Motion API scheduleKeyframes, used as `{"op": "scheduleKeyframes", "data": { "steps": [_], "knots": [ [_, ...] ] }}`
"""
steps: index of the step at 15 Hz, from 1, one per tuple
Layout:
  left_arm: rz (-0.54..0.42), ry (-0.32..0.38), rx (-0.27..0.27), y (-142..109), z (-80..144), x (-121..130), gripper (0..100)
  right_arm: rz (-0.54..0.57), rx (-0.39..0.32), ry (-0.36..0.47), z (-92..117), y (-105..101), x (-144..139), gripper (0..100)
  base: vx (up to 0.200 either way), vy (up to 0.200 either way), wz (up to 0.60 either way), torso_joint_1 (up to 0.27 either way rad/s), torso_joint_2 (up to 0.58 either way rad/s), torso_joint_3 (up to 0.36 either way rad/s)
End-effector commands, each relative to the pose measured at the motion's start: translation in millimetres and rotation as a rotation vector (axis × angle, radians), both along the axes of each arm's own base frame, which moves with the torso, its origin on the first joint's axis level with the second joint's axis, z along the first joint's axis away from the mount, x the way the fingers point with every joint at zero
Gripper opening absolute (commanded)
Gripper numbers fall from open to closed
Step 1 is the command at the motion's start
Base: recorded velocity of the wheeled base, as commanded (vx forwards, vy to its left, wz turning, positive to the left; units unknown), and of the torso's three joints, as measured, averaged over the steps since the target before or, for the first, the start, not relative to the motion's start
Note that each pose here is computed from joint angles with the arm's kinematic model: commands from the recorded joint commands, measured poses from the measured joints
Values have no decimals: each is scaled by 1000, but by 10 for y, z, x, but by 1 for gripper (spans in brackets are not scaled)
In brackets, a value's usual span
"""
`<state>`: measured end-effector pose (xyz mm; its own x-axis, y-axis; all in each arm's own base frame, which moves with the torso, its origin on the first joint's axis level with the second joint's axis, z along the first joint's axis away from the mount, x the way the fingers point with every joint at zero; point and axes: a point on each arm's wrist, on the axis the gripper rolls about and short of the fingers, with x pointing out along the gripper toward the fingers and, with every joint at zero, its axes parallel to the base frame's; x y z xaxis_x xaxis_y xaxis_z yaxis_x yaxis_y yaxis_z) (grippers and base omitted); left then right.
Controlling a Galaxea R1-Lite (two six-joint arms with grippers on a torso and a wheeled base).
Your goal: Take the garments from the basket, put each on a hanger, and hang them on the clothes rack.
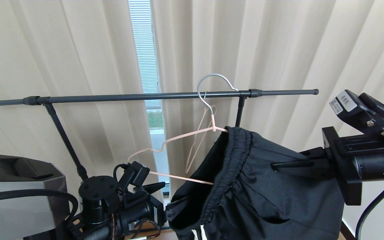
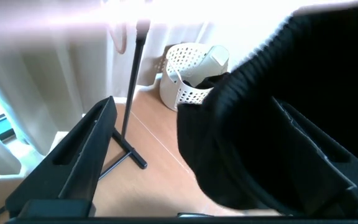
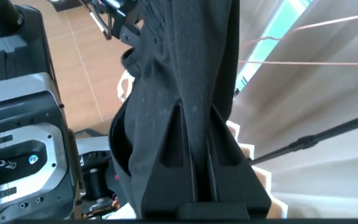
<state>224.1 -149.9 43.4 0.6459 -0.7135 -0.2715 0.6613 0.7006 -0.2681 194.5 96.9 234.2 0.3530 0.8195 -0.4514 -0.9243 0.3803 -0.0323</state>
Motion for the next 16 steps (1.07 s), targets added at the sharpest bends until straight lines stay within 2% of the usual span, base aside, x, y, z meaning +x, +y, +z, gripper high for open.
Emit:
{"op": "scheduleKeyframes", "data": {
  "steps": [1, 2, 3, 5, 9, 10, 12, 16],
  "knots": [
    [-5, 11, 8, -16, -32, -14, 100, 3, 14, -7, -49, -12, -44, 0, 0, 0, 0, 0, 0, 0],
    [-3, 12, 11, -14, -38, -16, 100, 0, 17, -5, -56, -14, -47, 0, 0, 0, 0, 0, 0, 0],
    [3, 8, 14, -37, -36, -27, 0, -10, 29, 7, -63, -16, -52, 0, 0, 0, 0, 0, 0, 0],
    [3, 5, 13, -35, -26, -31, 0, -19, 32, 28, -108, -23, -61, 0, 0, 0, 0, 0, 0, 0],
    [10, -19, -2, -13, 46, -27, 0, -58, 82, 41, -385, -64, -118, 0, 0, 0, 0, 0, 0, 0],
    [10, -19, -2, -13, 46, -27, 0, -58, 82, 41, -385, -64, -118, 0, 0, 0, 0, 0, 0, 0],
    [27, -25, -4, 15, 52, 13, 0, -110, 119, 16, -567, -170, -123, 0, 0, 0, 0, 0, 0, 0],
    [69, -38, -8, 98, 65, 101, 0, -131, 118, 12, -594, -209, -114, 0, 0, 0, 0, 0, 0, 0]
  ]
}}
